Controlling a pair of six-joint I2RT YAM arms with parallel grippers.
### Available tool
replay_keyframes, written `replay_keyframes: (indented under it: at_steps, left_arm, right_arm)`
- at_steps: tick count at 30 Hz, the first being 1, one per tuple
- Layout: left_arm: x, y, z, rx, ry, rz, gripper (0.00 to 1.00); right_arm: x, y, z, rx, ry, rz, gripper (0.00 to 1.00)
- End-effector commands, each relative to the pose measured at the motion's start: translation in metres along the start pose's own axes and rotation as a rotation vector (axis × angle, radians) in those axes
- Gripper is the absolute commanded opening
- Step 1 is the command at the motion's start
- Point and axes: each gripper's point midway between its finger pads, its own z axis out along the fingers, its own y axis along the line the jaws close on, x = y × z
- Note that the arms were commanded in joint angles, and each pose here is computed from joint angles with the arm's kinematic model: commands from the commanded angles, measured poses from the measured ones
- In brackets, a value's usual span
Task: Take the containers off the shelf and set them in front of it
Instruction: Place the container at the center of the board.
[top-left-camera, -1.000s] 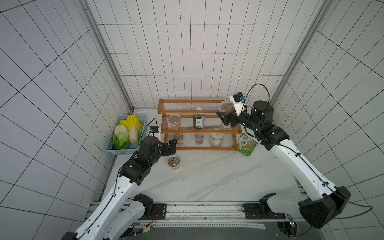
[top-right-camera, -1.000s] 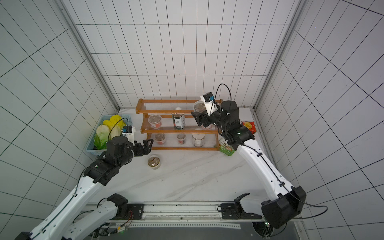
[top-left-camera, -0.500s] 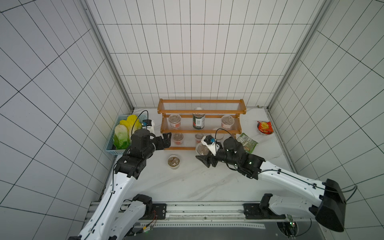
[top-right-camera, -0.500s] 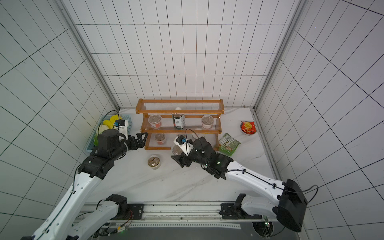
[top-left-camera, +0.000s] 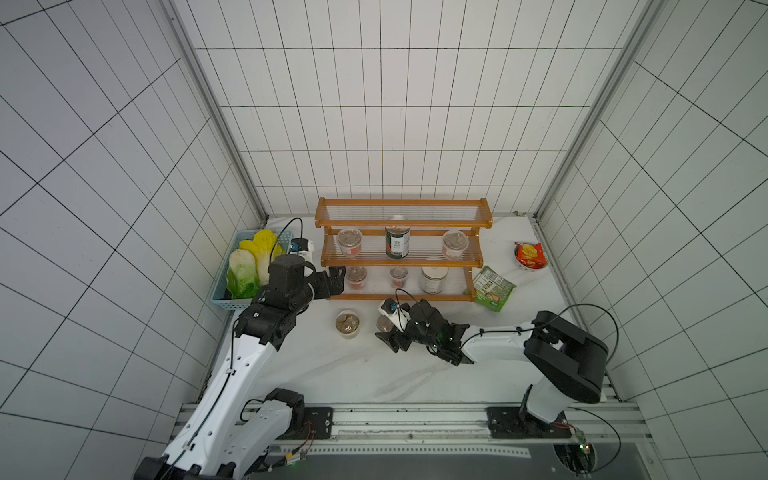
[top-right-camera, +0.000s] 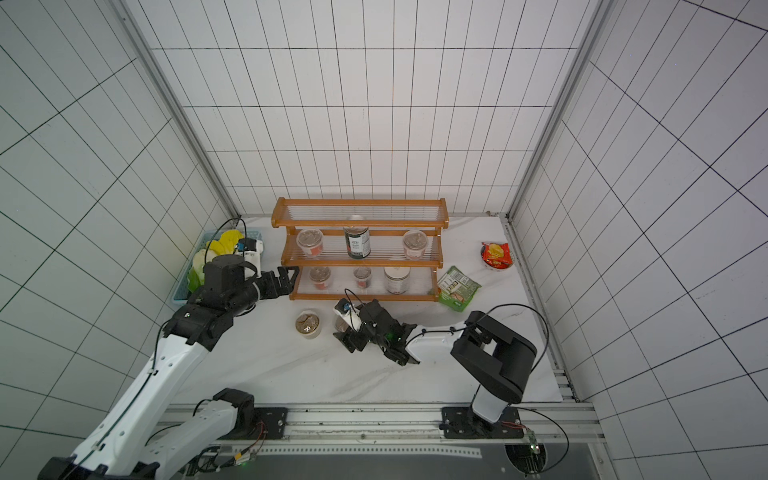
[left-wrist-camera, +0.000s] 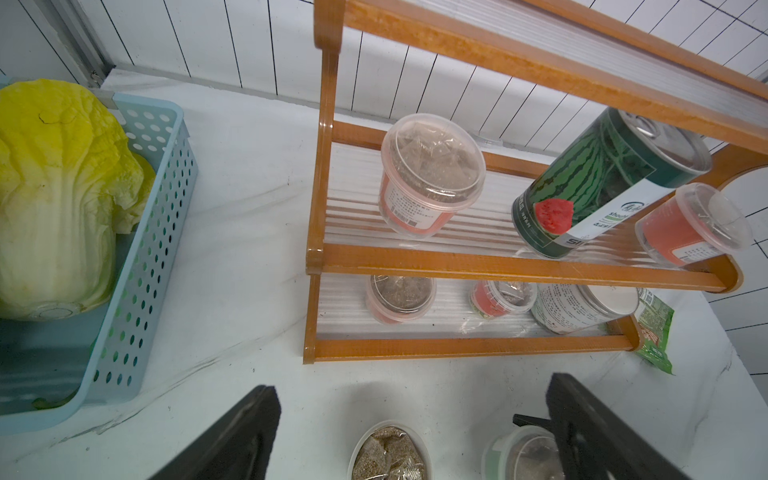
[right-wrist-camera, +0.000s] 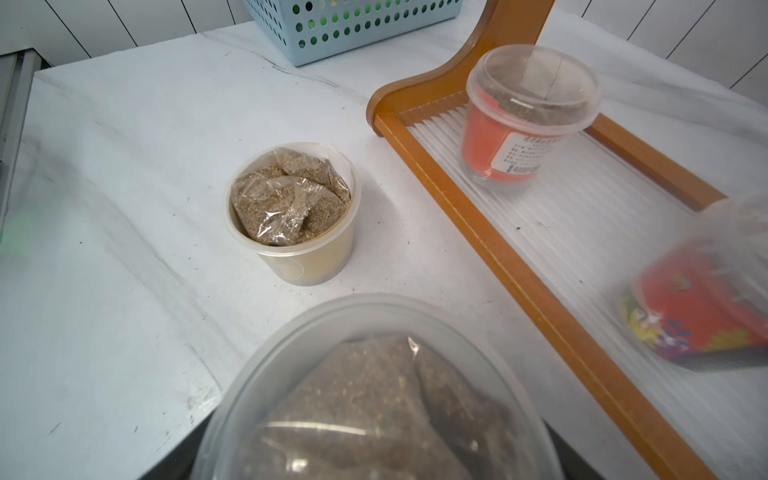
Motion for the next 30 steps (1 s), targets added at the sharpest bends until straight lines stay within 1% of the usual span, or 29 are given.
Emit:
replay_keyframes:
  at_steps: [1, 12, 18, 20, 30]
  left_arm:
    - [-0.008, -0.003, -0.004, 0.006, -0.012, 0.023, 0.98]
    - [-0.002, -0.003, 0.005, 0.017, 0.006, 0.032, 0.99]
    - [-0.001, -0.003, 0.010, 0.021, 0.011, 0.034, 0.99]
    - [0.000, -0.005, 0.011, 0.031, 0.013, 0.032, 0.99]
    - [0.000, -0.010, 0.016, 0.059, 0.016, 0.028, 0.99]
  right_arm:
    - [-0.014, -0.011, 0.011, 0.018, -0.083, 0.009, 0.78]
    - [0.009, -0.017, 0.032, -0.002, -0.044, 0.014, 0.79]
    - [0.012, -0.020, 0.028, 0.017, -0.036, 0.006, 0.89]
    - [0.014, -0.021, 0.025, 0.025, -0.033, 0.007, 0.91]
    - [0.013, -0.017, 0.010, 0.012, -0.033, 0.002, 0.89]
